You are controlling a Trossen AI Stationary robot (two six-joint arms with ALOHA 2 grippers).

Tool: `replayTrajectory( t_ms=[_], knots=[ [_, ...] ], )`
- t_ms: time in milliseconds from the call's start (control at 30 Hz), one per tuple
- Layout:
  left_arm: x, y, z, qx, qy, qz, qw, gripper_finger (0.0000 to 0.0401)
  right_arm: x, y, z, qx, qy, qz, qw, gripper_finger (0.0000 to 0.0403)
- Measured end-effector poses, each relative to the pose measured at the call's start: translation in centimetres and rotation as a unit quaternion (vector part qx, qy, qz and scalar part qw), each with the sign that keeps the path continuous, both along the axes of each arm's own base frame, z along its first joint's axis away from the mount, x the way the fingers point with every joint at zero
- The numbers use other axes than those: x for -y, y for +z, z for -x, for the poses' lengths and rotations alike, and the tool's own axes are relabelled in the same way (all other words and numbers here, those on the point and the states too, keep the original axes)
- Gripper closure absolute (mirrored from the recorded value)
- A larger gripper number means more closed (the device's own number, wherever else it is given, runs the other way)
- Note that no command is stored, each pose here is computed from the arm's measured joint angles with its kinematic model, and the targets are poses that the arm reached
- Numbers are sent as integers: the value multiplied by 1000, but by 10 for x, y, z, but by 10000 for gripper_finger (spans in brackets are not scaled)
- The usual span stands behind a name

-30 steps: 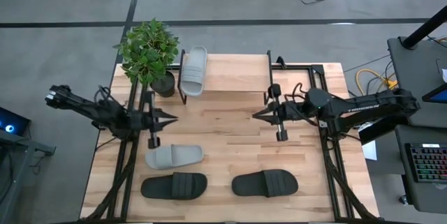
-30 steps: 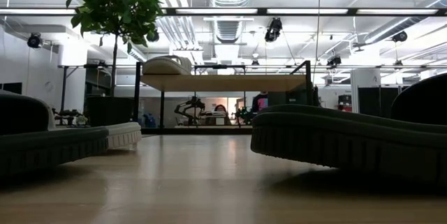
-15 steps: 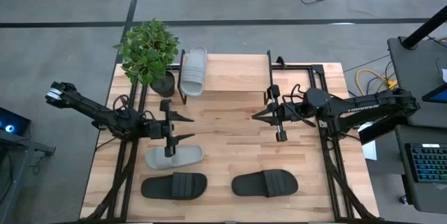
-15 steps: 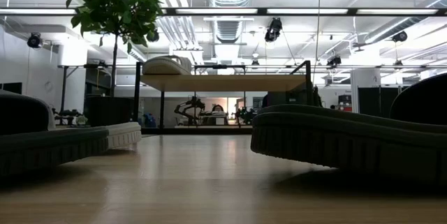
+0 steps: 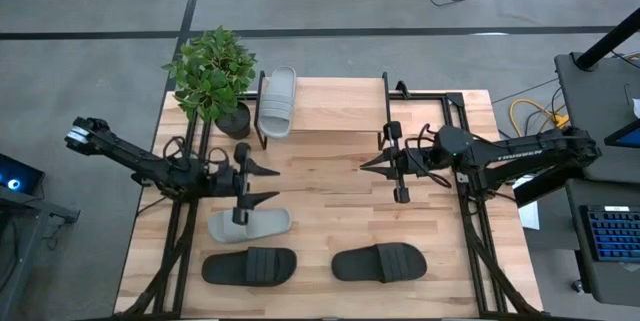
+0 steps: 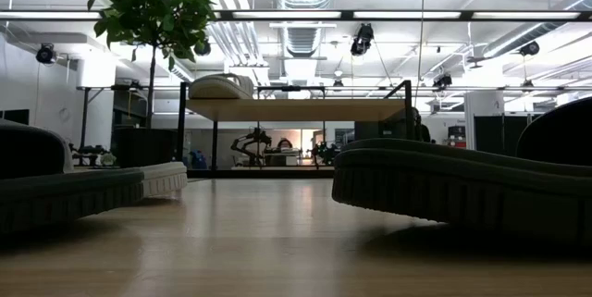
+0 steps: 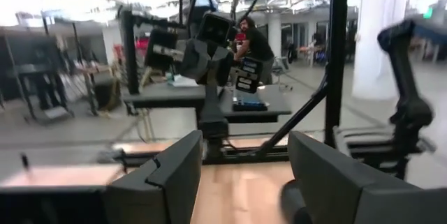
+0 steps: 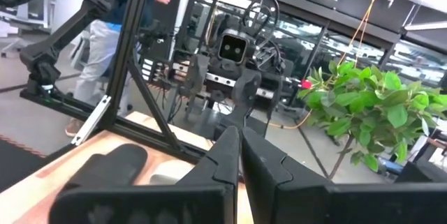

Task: Pick and place slides into the shelf
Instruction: Put the grey slipper on the shelf

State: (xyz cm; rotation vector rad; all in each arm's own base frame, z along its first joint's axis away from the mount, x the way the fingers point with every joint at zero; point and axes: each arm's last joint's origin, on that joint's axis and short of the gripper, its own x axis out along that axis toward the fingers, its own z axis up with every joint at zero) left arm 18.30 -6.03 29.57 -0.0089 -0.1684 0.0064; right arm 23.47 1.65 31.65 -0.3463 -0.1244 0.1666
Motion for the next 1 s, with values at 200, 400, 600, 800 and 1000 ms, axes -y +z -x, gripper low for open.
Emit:
replayTrajectory(
  t_ms=[200, 400, 600, 800, 1000],
  knots=[
    [0, -5, -2, -18, -9, 74, 997, 205, 0, 0, 0, 7, -3, 28, 1000, 394],
    [-1, -12, -2, -51, 11, 111, 992, 205, 0, 2, 0, 17, -5, 43, 999, 394],
    [-1, -18, -2, -75, 10, 157, 985, 205, 0, 2, 0, 18, -5, 49, 999, 394],
    [-1, -20, -2, -84, 7, 204, 975, 205, 0, 1, 0, 16, -5, 49, 999, 394],
    [1, -30, -6, -113, 12, 244, 963, 205, 0, 1, 0, 14, -4, 37, 999, 394]
  ],
)
